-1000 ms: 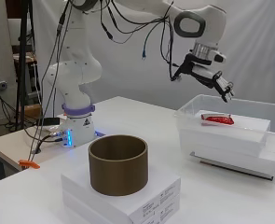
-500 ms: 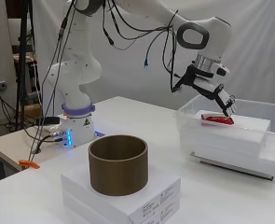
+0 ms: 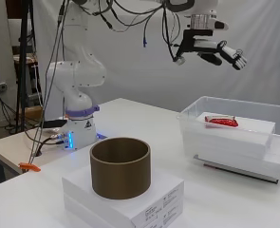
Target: Teleoperate dual arm-hand system to remove items from a box
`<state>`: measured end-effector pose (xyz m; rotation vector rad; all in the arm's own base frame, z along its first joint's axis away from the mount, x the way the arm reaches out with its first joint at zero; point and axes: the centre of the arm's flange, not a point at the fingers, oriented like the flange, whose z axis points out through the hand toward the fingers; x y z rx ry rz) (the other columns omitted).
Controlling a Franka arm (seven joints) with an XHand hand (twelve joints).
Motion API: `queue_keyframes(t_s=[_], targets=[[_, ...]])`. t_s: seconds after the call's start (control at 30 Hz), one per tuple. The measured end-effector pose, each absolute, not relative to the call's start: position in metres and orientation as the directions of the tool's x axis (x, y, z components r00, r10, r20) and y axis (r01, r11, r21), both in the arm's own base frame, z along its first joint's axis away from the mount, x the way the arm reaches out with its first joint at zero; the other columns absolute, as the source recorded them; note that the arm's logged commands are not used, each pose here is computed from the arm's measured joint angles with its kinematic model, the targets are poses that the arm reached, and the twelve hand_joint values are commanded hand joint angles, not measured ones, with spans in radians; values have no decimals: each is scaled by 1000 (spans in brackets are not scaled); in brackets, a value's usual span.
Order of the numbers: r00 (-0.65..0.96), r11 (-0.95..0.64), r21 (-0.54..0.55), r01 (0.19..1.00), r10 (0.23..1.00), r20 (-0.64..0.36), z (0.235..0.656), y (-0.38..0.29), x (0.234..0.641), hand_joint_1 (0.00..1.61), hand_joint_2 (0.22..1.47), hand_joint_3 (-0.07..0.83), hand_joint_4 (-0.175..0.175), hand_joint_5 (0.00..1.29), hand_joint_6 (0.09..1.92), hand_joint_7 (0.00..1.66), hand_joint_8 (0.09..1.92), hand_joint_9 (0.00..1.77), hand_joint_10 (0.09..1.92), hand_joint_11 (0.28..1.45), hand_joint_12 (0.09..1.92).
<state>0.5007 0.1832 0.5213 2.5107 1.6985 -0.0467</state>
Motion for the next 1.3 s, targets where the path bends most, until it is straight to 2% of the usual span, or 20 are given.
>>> queue_keyframes(t_s=[0.23, 0.5, 0.6, 0.63, 0.67, 0.7, 0.73, 0.77, 0.8, 0.83, 0.87, 0.9, 0.93, 1.0, 1.07, 1.2, 1.3], targets=[[354, -369, -2, 930, 894, -273, 407, 187, 525, 172, 947, -5, 5, 319, 87, 450, 87, 524, 87, 560, 87], [329, -360, -52, 931, 895, -302, 375, 188, 524, 164, 960, 2, 11, 334, 87, 462, 87, 527, 87, 565, 87], [306, -340, -56, 939, 897, -320, 361, 194, 518, 51, 927, -10, 3, 249, 87, 358, 87, 440, 87, 534, 87], [299, -330, -46, 943, 898, -323, 361, 197, 517, 109, 896, -11, 5, 233, 87, 366, 87, 475, 87, 549, 87], [296, -326, -40, 944, 897, -329, 364, 200, 516, 244, 895, -6, 33, 345, 87, 479, 87, 603, 87, 618, 87], [295, -326, -39, 945, 895, -336, 365, 201, 516, 292, 875, -11, 56, 358, 87, 483, 87, 616, 87, 646, 87], [298, -332, -40, 942, 888, -349, 364, 200, 517, 278, 828, -26, 46, 231, 87, 310, 87, 472, 87, 609, 87], [308, -347, -43, 937, 877, -369, 360, 197, 519, 257, 831, -19, 45, 213, 87, 310, 87, 475, 87, 603, 87], [323, -371, -51, 927, 860, -395, 354, 194, 521, 573, 968, 9, 32, 390, 493, 494, 520, 680, 501, 696, 499], [334, -395, -63, 917, 842, -423, 351, 193, 524, 865, 1069, 21, 81, 529, 1083, 677, 1112, 935, 1089, 879, 1060], [339, -411, -75, 908, 830, -443, 352, 194, 529, 1032, 1132, 27, 123, 611, 1479, 818, 1505, 1130, 1482, 1011, 1450], [338, -419, -90, 904, 826, -452, 357, 197, 534, 1103, 1168, 28, 149, 655, 1702, 902, 1725, 1239, 1703, 1075, 1670], [331, -412, -97, 906, 833, -443, 367, 204, 538, 1128, 1187, 28, 163, 678, 1816, 946, 1838, 1285, 1817, 1098, 1783], [311, -374, -93, 923, 866, -391, 389, 220, 544, 1139, 1202, 24, 173, 697, 1899, 972, 1919, 1297, 1899, 1092, 1859], [301, -352, -87, 932, 886, -354, 397, 223, 544, 1139, 1209, 21, 175, 705, 1917, 971, 1920, 1281, 1917, 1073, 1870], [316, -370, -138, 919, 898, -307, 383, 191, 525, 1127, 1230, 20, 175, 727, 1920, 975, 1920, 1266, 1920, 1062, 1872], [315, -344, -98, 934, 921, -230, 414, 185, 516, 1143, 1243, 18, 175, 723, 1920, 998, 1920, 1283, 1920, 1095, 1880]])
